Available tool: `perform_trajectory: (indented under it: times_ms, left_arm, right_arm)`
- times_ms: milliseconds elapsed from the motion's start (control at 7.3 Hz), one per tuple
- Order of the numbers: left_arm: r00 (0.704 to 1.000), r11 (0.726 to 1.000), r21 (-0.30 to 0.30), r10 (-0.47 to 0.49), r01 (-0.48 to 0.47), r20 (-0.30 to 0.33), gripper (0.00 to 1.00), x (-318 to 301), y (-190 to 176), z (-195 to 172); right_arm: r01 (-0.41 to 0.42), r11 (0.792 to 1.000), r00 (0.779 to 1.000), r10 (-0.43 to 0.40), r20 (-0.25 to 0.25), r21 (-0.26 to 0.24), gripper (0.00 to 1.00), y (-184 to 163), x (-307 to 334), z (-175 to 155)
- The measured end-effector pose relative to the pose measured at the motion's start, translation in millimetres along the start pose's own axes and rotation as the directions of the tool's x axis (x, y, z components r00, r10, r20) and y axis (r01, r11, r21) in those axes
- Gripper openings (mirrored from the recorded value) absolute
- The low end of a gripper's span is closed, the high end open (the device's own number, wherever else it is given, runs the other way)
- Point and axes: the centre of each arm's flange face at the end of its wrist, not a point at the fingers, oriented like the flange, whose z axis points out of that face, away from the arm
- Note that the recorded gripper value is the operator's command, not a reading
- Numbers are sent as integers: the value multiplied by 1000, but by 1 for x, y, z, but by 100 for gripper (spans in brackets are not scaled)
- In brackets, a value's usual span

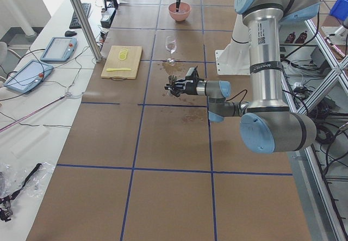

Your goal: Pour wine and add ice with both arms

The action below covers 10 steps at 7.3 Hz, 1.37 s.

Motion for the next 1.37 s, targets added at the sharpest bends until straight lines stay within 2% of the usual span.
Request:
perform_trajectory:
  times_ms: [274, 411, 548, 685, 1096, 1369]
  left_arm:
    - [1000, 1000, -1, 1, -1, -1, 0, 0, 0, 0]
    - [1000, 1000, -2, 2, -2, 0, 0, 0, 1, 0]
    - [1000, 1000, -2, 2, -2, 0, 0, 0, 1, 0]
    - [1000, 1000, -3, 3, -3, 0, 0, 0, 1, 0]
    - [1000, 1000, -5, 4, -4, -2, 0, 0, 2, 0]
    - [1000, 1000, -16, -19, 19, -4, 0, -2, 7, 1]
  right_arm:
    - [-4, 1000, 1000, 4, -4, -5, 42, 2, 4, 1]
    - [-5, 1000, 1000, 5, -6, -7, 26, 3, 5, 2]
    - [-5, 1000, 1000, 5, -7, -7, 4, 3, 5, 2]
    - [-4, 1000, 1000, 4, -7, -7, 0, 3, 6, 2]
    - [8, 1000, 1000, -8, 3, 9, 0, 4, 4, -8]
    - [14, 999, 999, -16, 37, 37, 0, 12, 0, -39]
